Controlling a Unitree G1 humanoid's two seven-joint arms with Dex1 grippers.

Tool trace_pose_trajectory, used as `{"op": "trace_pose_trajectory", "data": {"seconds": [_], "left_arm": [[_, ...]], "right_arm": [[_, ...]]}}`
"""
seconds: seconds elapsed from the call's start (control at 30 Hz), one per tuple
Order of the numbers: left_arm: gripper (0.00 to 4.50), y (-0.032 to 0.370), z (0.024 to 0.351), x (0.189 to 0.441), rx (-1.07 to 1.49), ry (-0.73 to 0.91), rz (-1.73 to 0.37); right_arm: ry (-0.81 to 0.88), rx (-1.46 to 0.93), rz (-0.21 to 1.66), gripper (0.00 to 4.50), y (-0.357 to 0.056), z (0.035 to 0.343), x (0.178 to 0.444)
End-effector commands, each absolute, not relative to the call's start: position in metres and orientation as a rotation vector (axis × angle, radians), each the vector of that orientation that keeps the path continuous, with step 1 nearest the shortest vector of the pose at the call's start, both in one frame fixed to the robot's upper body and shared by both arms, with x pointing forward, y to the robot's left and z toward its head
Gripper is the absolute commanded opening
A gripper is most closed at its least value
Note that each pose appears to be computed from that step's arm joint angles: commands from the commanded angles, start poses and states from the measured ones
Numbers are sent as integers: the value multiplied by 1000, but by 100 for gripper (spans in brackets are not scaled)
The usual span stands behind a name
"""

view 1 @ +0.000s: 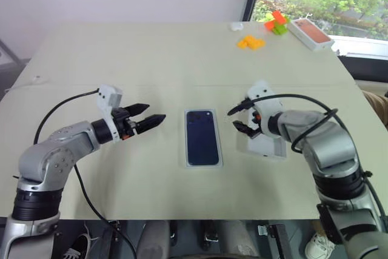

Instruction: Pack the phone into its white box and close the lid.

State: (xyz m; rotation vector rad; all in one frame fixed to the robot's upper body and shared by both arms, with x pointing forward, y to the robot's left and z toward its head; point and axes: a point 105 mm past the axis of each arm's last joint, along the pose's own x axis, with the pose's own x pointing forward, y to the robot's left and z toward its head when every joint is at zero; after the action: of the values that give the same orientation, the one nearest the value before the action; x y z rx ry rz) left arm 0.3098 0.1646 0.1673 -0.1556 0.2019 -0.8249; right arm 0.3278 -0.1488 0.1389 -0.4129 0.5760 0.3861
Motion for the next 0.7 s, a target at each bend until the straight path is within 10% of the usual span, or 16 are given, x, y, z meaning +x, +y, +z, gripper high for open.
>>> {"op": "trace_pose_trajectory", "data": {"seconds": [0.03,0.27,0.37,0.6,0.7], "left_arm": [[447,167,178,308,-128,150,-820],[447,164,179,303,-151,140,-837],[450,163,179,292,-110,134,-888],[450,167,183,276,-55,111,-967],[450,169,184,277,-55,109,-956]], "right_arm": [[551,-417,380,450,-141,140,325],[576,-356,297,450,-146,135,333],[589,-326,296,369,-145,133,333],[628,-296,264,16,-146,123,333],[627,-292,238,5,-149,121,334]]}}
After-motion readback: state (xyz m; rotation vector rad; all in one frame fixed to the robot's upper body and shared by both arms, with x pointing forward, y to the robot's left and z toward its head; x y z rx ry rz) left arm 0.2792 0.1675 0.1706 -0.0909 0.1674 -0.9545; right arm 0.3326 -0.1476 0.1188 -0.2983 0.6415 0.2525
